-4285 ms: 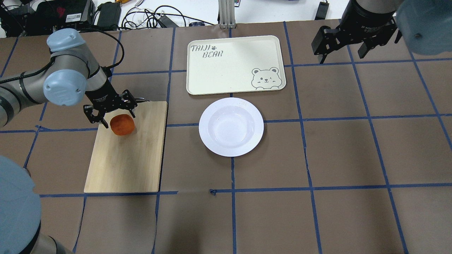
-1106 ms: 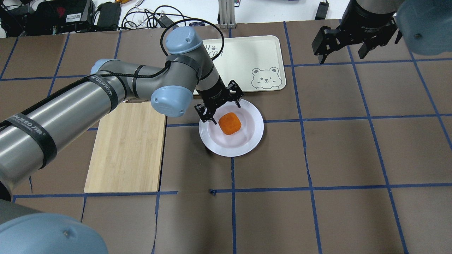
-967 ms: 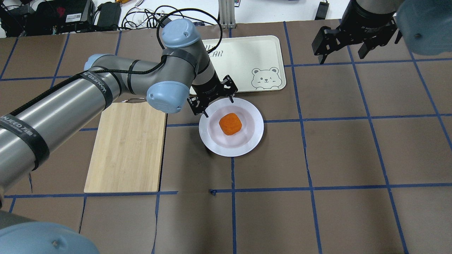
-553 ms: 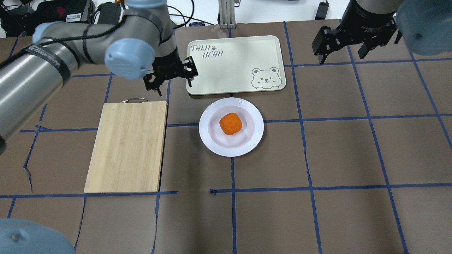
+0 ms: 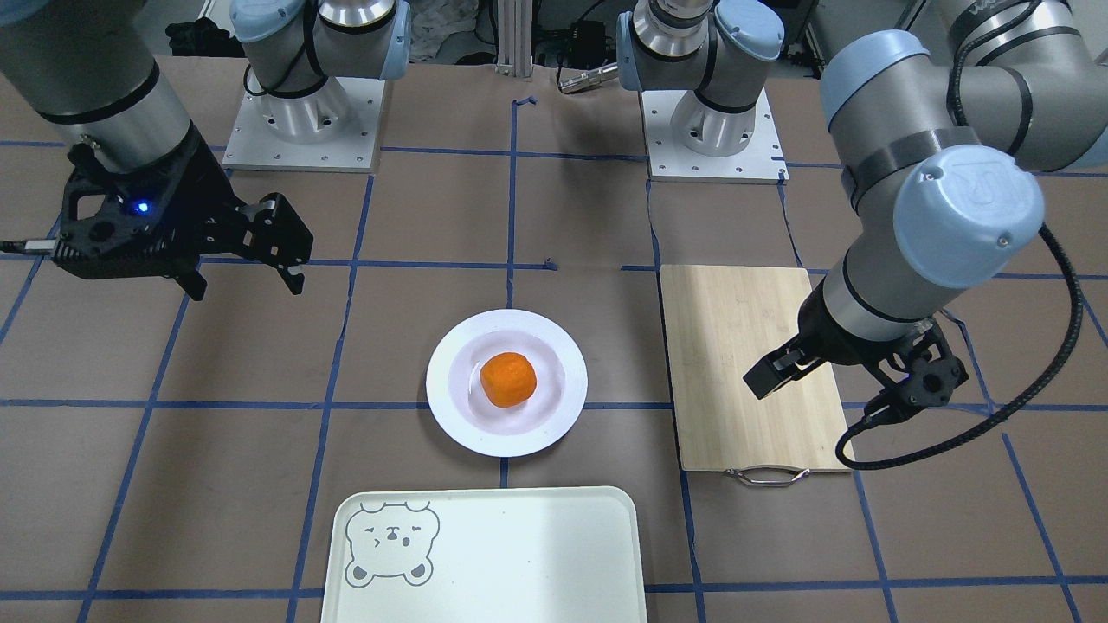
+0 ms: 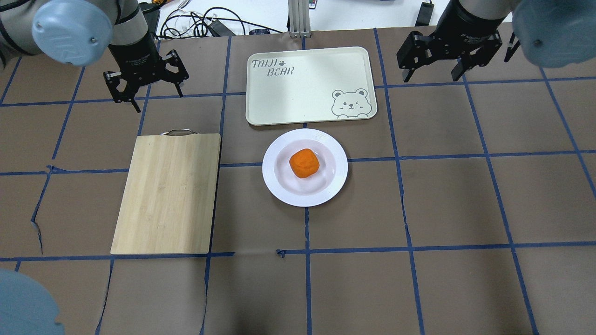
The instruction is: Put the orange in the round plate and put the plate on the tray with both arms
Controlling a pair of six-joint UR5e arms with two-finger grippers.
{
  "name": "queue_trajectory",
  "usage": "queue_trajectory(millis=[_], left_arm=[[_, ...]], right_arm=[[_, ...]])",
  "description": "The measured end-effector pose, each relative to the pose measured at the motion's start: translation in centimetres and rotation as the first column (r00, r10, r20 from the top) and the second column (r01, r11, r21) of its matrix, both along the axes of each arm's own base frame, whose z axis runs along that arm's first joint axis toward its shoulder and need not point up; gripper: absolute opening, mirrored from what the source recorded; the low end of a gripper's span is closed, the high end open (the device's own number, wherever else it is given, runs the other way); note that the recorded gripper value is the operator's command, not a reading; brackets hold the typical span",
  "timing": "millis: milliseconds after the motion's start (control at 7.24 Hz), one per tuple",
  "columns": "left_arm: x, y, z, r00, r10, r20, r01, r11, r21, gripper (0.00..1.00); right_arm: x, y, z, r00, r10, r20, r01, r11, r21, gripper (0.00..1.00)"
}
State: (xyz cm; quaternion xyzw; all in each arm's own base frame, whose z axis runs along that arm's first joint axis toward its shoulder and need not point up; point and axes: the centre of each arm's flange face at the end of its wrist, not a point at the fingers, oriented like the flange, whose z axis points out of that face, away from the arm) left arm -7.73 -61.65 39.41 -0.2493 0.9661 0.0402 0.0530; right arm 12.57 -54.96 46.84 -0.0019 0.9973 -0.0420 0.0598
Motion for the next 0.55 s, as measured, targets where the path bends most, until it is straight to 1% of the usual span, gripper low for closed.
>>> queue_trajectory(millis=[138, 276, 415, 553], left_arm=[[0.0, 0.3, 0.7, 0.998, -0.065, -0.013, 0.065, 0.998, -0.007, 1.0], [-0.5, 0.9, 1.9, 0.982, -0.187, -0.041, 0.186, 0.982, -0.024, 1.0], [-1.4, 1.7, 3.4, 0.952, -0.297, -0.068, 0.294, 0.954, -0.051, 1.0], [-2.7, 2.7, 4.8, 0.906, -0.41, -0.104, 0.403, 0.912, -0.08, 1.0]], right_arm=[[0.6, -1.0, -2.0, 0.998, -0.035, 0.048, 0.033, 0.999, 0.039, 1.0], [1.3, -2.3, -4.5, 0.993, -0.058, 0.107, 0.05, 0.996, 0.076, 1.0], [2.2, -3.6, -7.6, 0.982, -0.079, 0.172, 0.061, 0.992, 0.109, 1.0], [3.5, -4.6, -11.0, 0.97, -0.093, 0.224, 0.063, 0.989, 0.137, 1.0]])
